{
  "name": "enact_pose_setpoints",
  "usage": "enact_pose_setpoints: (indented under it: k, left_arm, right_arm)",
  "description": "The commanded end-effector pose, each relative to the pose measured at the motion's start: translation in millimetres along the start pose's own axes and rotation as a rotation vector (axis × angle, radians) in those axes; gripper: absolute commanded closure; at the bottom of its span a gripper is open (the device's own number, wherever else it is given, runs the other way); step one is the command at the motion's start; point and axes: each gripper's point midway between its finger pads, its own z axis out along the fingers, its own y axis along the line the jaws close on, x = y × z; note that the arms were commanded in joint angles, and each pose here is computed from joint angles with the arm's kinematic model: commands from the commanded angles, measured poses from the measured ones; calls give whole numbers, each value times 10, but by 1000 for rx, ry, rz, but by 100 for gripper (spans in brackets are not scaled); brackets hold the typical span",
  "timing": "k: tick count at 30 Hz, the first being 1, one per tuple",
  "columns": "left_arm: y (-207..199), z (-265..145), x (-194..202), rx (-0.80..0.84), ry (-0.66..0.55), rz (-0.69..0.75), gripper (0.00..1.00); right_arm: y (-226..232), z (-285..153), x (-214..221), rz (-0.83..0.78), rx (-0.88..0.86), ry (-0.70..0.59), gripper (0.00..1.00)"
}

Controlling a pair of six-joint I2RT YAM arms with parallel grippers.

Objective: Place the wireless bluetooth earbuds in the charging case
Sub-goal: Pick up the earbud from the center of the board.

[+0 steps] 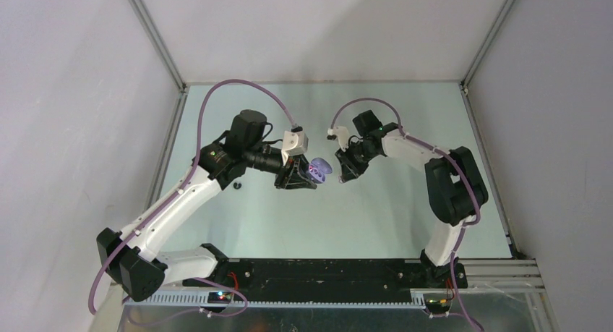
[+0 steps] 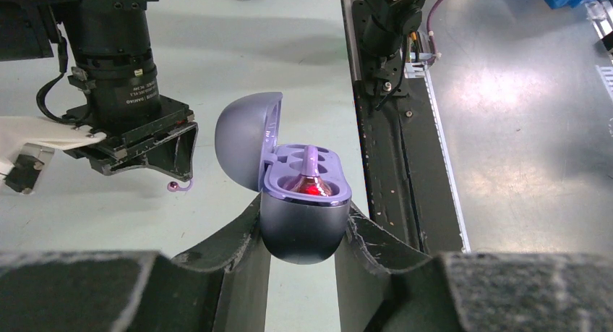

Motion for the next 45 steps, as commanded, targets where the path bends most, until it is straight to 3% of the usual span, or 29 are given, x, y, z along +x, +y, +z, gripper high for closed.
enact_pose_setpoints:
  k: [1,7,14,24,33,45]
  left_arm:
    - [3,-41,-78,-17,-20,29,92]
    - [13,-25,-67,-11,-19,21,92]
    - [4,-29,-71,-11,-22,21,91]
    - [-11,-39,-72,-12,-23,28,91]
    - [-15,-50,-103,-13,-26,34,91]
    - [-32,-79,-104,-25,-28,45,91]
  right_arm:
    - [94,-91,-123,178,-106,-41,77]
    - [-234,-96,115,355,-22,22,77]
    - [-473,-74,344,374,161,123,77]
    - [-533,-289,155,160,386,144,50]
    - [-246,-322,-13,-65,463,146,54]
    - [-82,-16,241,-70,395,248,60]
